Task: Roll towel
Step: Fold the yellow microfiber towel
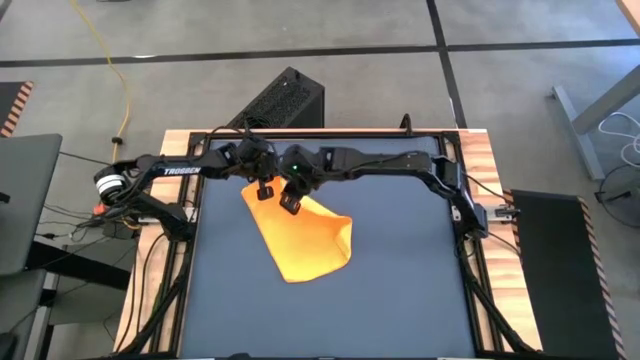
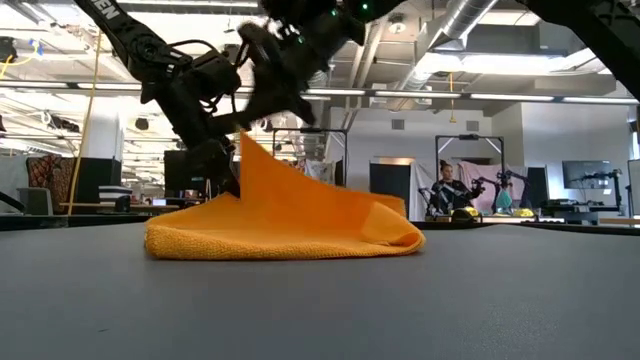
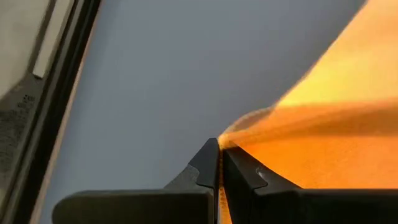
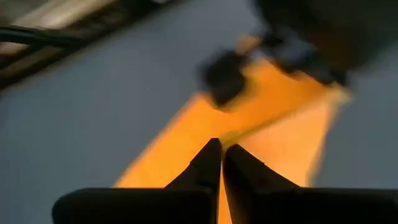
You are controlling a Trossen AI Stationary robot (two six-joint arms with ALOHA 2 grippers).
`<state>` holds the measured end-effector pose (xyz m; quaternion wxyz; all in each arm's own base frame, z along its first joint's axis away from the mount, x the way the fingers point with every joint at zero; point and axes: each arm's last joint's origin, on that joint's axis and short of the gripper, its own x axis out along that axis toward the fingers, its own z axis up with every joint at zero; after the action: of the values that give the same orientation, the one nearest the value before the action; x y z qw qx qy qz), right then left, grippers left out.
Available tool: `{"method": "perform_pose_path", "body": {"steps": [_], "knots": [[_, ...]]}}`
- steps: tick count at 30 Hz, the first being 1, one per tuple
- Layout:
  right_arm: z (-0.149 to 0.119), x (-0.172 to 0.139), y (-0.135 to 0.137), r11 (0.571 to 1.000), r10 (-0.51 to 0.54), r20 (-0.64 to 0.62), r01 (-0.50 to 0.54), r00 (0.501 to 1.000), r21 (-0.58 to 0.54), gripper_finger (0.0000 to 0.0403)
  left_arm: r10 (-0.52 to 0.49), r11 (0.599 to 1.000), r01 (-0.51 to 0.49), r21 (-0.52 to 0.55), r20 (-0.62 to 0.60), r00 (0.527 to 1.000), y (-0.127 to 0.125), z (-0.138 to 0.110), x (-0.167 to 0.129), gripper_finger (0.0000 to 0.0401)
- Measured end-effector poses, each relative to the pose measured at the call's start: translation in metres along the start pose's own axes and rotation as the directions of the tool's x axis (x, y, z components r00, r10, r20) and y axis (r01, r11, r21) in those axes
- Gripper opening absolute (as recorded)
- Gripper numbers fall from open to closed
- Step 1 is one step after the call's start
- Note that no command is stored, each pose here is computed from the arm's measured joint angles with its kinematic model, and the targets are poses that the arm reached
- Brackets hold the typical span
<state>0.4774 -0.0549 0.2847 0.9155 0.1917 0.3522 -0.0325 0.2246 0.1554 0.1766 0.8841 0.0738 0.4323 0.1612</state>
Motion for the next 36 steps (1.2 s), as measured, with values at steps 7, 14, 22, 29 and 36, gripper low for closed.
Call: {"method": "perform_pose_path", "body": {"steps": [7, 14, 22, 29, 36], "knots": [[-0.010, -0.003, 0.027, 0.969, 0.247, -0.112, -0.249, 0.963, -0.002, 0.0099, -0.009, 0.999, 0.011, 0.045, -0.048, 0.999, -0.001, -0.005, -0.001, 0.0000], [-0.030, -0.048, 0.017, 0.994, 0.063, -0.378, -0.090, 0.924, -0.054, 0.0139, 0.011, 0.994, 0.001, 0.113, -0.110, 0.994, 0.003, -0.011, -0.009, 0.0000], [-0.082, -0.086, 0.012, 0.995, -0.067, -0.339, 0.035, 0.938, -0.098, 0.0135, -0.009, 1.000, 0.007, -0.008, -0.296, 0.955, 0.014, -0.037, -0.014, 0.0000], [-0.145, -0.065, -0.014, 0.984, 0.175, -0.004, -0.174, 0.985, 0.046, 0.0133, -0.031, 0.987, -0.030, -0.155, -0.374, 0.927, 0.016, -0.059, -0.014, 0.0000], [-0.162, -0.028, -0.028, 0.932, 0.350, 0.029, -0.351, 0.936, 0.089, 0.0128, -0.046, 0.975, -0.047, -0.218, -0.400, 0.915, 0.015, -0.069, -0.013, 0.0000]]}}
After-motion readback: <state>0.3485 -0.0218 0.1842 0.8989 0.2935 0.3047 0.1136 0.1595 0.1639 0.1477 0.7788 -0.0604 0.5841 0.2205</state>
